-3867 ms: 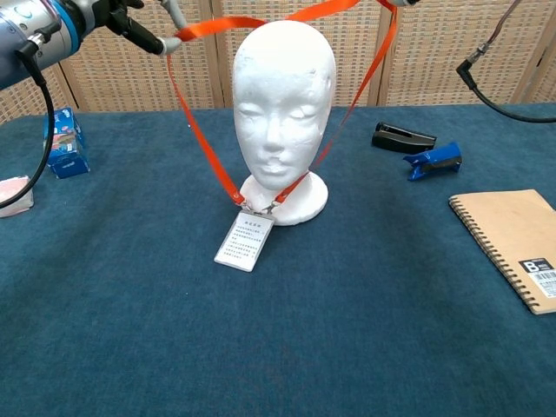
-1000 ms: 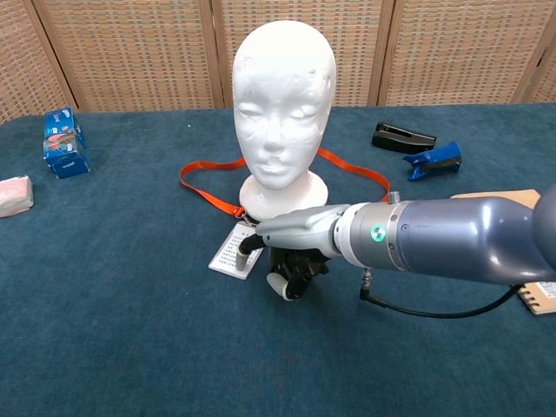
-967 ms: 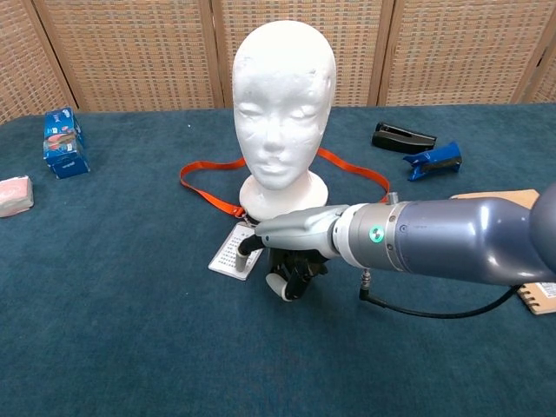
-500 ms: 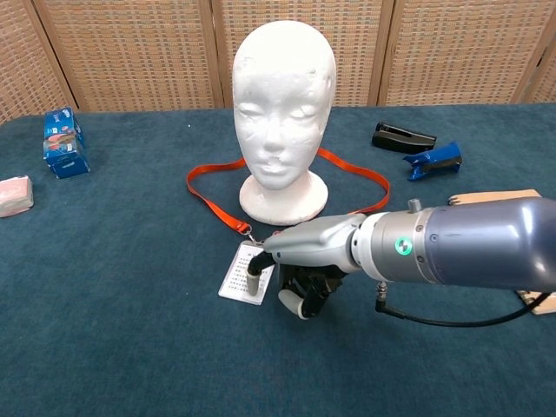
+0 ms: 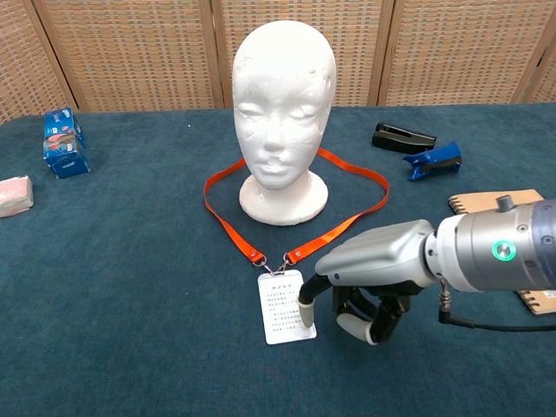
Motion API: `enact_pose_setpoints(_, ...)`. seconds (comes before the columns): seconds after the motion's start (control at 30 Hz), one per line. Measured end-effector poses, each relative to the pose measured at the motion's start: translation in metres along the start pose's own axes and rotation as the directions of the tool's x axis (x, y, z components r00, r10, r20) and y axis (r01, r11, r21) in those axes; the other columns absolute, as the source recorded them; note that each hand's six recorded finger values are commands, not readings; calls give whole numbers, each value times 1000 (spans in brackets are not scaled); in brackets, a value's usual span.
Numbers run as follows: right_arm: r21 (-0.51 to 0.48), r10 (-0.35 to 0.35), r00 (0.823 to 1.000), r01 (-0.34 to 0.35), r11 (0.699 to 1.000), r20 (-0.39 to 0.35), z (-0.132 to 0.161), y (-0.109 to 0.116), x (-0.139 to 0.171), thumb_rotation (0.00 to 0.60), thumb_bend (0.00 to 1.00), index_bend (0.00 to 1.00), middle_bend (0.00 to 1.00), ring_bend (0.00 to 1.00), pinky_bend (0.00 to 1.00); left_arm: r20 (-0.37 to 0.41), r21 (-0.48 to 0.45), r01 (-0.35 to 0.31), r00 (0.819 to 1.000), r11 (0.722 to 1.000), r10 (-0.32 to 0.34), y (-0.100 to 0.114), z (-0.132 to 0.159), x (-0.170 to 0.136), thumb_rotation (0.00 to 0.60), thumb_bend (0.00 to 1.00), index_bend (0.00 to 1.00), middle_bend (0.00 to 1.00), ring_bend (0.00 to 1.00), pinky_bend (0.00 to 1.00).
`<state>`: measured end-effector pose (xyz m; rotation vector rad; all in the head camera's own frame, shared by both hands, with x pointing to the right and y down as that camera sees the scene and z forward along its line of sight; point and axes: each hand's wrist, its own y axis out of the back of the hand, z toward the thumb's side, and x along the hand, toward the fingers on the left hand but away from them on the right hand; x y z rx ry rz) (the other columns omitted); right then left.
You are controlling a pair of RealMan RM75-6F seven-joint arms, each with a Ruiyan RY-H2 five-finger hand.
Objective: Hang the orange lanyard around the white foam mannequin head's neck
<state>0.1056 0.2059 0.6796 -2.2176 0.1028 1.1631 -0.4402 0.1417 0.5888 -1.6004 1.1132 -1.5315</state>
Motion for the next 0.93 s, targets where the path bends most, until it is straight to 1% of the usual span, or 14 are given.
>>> enact_pose_setpoints(0.17, -1, -18, 1000, 18, 1000, 10, -10, 9, 18, 600, 844, 309, 743, 622, 741, 5, 3, -5, 1000, 1000, 5, 0, 3, -2, 600, 0, 0, 0, 0, 0)
enact_pose_setpoints(0.27, -19, -54, 999, 54, 998, 5, -11, 19, 31, 600, 844, 312, 743, 620, 741, 10, 3, -8, 1000, 1000, 8, 0, 4, -4, 600, 0, 0, 0, 0, 0)
enact_pose_setpoints(0.37, -26, -113, 994, 113, 993, 7, -17, 33, 47, 600, 844, 325, 743, 608, 740, 16, 4, -9, 1000, 1000, 9, 0, 5, -7, 600, 0, 0, 0, 0, 0)
enact_pose_setpoints(0.5, -21, -225, 973, 226, 974, 51, -38, 54, 77, 600, 828, 335, 736, 592, 731, 20, 7, -12, 1000, 1000, 12, 0, 4, -11, 600, 0, 0, 0, 0, 0)
enact_pose_setpoints(0.57, -16, -272, 958, 274, 961, 87, -51, 61, 90, 600, 762, 334, 710, 570, 705, 23, 9, -18, 1000, 1000, 18, 0, 3, -13, 600, 0, 0, 0, 0, 0)
enact_pose_setpoints(0.6, -16, -304, 946, 308, 951, 115, -61, 64, 98, 600, 720, 330, 693, 557, 688, 26, 10, -23, 999, 1000, 22, 1, 3, -15, 600, 0, 0, 0, 0, 0)
enact_pose_setpoints(0.63, -14, -333, 933, 338, 941, 137, -69, 66, 106, 600, 632, 317, 653, 526, 643, 30, 11, -29, 999, 1000, 29, 2, 3, -18, 600, 0, 0, 0, 0, 0)
enact_pose_setpoints(0.67, -11, -365, 918, 371, 929, 158, -77, 68, 114, 600, 509, 292, 584, 469, 558, 33, 11, -34, 999, 999, 34, 2, 2, -20, 600, 0, 0, 0, 0, 0)
enact_pose_setpoints(0.7, -6, -409, 893, 417, 909, 187, -89, 71, 126, 600, 417, 267, 518, 412, 480, 36, 11, -39, 999, 999, 39, 3, 2, -22, 600, 0, 0, 0, 0, 0)
enact_pose_setpoints(0.77, 1, -474, 849, 487, 873, 235, -108, 73, 147, 600, 131, 143, 235, 150, 180, 41, 9, -50, 998, 999, 50, 4, 0, -28, 600, 0, 0, 0, 0, 0)
enact_pose_setpoints(0.8, 7, -513, 815, 531, 848, 269, -121, 72, 162, 600, 44, 72, 106, 48, 71, 42, 7, -54, 998, 999, 53, 4, -1, -31, 600, 0, 0, 0, 0, 0)
enact_pose_setpoints(0.87, 23, -561, 763, 586, 810, 322, -140, 68, 186, 600, 0, 4, 5, 0, 0, 43, 4, -61, 997, 998, 61, 4, -4, -38, 600, 0, 0, 0, 0, 0)
enact_pose_setpoints(0.9, 46, -586, 727, 613, 789, 358, -152, 62, 203, 600, 0, 0, 0, 0, 0, 43, 4, -64, 997, 998, 64, 4, -6, -40, 600, 0, 0, 0, 0, 0)
enact_pose_setpoints(0.93, 68, -601, 701, 628, 775, 384, -161, 58, 215, 600, 0, 0, 0, 0, 0, 43, 6, -66, 997, 998, 66, 4, -8, -44, 600, 0, 0, 0, 0, 0)
